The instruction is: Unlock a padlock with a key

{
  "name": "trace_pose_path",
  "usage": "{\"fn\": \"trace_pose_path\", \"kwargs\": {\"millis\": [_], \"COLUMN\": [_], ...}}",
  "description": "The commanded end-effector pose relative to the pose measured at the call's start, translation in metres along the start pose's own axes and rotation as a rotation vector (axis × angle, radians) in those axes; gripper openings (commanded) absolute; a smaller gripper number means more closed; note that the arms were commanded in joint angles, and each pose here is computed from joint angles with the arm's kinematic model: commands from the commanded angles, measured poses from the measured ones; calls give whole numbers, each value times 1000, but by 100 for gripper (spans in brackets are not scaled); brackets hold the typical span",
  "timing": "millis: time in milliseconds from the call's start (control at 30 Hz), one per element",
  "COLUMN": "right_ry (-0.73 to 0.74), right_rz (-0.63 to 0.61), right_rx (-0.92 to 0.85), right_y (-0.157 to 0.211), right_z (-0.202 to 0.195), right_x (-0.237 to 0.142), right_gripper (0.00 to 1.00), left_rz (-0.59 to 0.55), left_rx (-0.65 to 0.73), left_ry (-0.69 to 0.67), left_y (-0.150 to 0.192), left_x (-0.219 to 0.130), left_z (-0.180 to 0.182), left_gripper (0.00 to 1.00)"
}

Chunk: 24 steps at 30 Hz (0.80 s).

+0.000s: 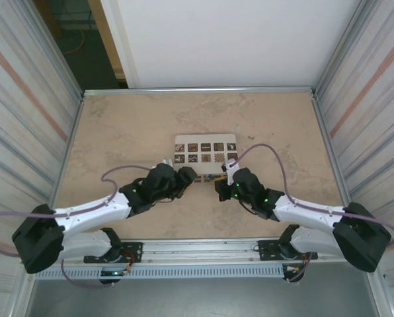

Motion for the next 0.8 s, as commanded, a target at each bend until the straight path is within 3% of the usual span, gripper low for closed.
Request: {"fn": "trace_pose_path", "kwargs": {"millis": [0,433,767], "right_ry": [-40,-15,-13], "right_rz": [61,164,226], "right_rx": [169,578,631], "right_y": [5,25,36], "right_z": [-4,-45,-50], "right_x": [-12,-16,-2], "right_gripper": [0,0,0], "left_rz": [-68,-196,-207], "left_rx": [146,330,330], "left_ry": [-86,-140,-159], "left_y": [-13,-40,-40], "left_x": [-19,-43,-43], "left_z": [1,-12,-4], "left_gripper": [59,63,64]}}
Point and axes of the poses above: each hand's point on the last joint's axis, 136 mm out from that joint toward the fingers, its own x axis out along the fingers, its own z axis along the line the jaws close on, y = z × x, the point moved 4 cm from there along -x, back along the fingers, and after that the axes turned 15 degrees about x, right-handed, at the moved point
